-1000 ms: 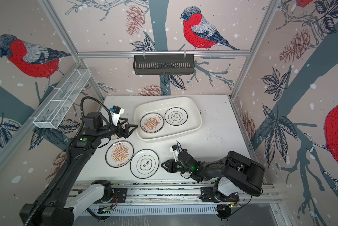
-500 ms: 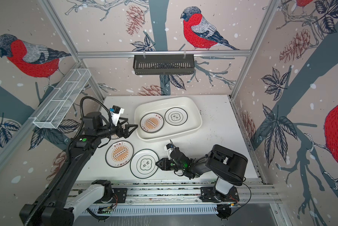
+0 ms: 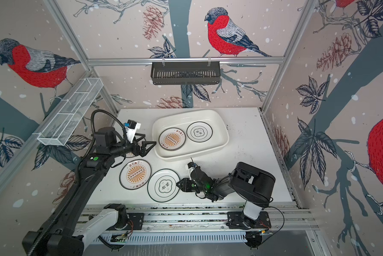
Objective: Place the plates into the plastic bin on the countertop
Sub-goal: 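Close the right gripper on the second white plate's edge and tilt it up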
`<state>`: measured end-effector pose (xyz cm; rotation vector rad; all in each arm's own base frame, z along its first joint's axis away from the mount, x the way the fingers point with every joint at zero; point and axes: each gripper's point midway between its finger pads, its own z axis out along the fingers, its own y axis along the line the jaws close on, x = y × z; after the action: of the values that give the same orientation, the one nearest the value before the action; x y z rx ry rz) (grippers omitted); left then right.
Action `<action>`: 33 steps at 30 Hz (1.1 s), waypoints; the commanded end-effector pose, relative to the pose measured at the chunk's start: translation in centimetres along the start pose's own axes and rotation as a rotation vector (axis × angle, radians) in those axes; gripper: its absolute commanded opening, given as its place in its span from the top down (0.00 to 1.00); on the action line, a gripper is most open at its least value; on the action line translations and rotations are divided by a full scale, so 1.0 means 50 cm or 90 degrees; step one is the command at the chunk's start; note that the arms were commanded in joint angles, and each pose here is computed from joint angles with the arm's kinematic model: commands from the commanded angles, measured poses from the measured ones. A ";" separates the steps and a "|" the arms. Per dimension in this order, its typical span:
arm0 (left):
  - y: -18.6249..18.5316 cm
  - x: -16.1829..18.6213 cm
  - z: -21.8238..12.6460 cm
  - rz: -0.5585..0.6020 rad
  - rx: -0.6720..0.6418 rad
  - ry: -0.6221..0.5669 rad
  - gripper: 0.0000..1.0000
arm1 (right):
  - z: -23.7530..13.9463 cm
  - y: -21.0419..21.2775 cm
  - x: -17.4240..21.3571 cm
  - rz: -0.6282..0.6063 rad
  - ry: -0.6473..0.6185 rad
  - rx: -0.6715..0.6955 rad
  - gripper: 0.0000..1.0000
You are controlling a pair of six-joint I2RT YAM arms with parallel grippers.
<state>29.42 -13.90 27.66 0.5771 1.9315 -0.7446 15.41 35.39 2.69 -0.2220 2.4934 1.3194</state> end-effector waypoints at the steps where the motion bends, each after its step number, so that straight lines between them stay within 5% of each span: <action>1: -0.007 -0.014 -0.002 0.012 0.012 -0.018 0.02 | -0.001 -0.040 0.008 0.021 0.003 0.051 0.71; 33: -0.009 -0.015 -0.002 0.013 0.015 -0.022 0.02 | 0.006 -0.086 0.012 0.002 0.025 0.153 0.76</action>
<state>29.33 -13.93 27.52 0.5741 1.9347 -0.7504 16.69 35.78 2.33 -0.1993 2.5243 1.2168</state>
